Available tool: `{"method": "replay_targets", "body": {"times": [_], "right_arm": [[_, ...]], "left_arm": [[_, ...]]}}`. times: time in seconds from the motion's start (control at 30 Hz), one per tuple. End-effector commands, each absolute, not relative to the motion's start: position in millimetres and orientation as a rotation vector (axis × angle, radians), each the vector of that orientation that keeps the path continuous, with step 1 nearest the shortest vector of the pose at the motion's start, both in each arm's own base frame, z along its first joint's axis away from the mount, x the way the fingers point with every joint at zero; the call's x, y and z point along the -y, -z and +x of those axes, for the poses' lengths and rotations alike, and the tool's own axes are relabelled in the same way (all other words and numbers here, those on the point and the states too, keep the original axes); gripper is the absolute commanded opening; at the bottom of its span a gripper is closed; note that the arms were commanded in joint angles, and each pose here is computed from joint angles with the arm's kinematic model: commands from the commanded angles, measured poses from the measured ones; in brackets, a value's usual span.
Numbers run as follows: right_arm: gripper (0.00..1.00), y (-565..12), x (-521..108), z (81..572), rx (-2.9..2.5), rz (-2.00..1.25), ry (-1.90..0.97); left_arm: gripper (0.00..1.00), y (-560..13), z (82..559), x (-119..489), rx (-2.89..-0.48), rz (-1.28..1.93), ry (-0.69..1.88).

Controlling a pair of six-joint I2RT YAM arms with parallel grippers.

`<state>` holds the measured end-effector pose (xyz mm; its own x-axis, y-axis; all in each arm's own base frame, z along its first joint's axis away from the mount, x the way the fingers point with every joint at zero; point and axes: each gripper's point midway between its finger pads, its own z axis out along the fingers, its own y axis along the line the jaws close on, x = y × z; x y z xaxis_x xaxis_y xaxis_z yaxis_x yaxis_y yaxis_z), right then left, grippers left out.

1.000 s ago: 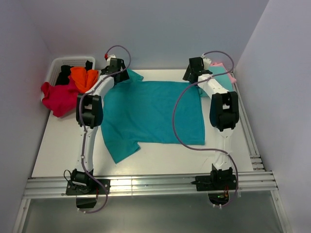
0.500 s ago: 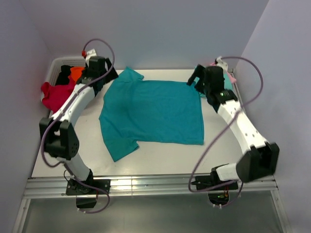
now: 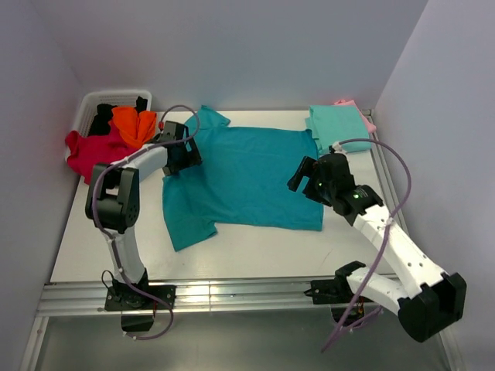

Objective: Fold and stack the t-shirts
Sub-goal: Flatten out the tshirt

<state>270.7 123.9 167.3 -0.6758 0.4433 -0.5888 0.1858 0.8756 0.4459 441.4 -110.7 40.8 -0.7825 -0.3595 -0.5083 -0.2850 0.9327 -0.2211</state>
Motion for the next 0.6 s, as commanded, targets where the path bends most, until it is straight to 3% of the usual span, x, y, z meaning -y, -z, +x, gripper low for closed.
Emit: {"method": "replay_targets", "body": {"times": [0.0,0.23,0.57], "right_arm": [[1.0,-192.8,-113.3,267.6,-2.247,0.47,-0.432],[1.0,-201.1,-99.9,263.4,-2.223,0.475,-0.369],[1.0,-192.2,-98.8,268.7,-2.23,0.483,-0.343]], "left_arm": [[0.97,-30.1,460.2,120.5,-2.553,-0.46,0.193],[0.98,5.3,422.8,80.3,-2.664,-0.612,-0.086],[0.98,12.8,377.5,55.8,-2.703,-0.687,-0.163]]}}
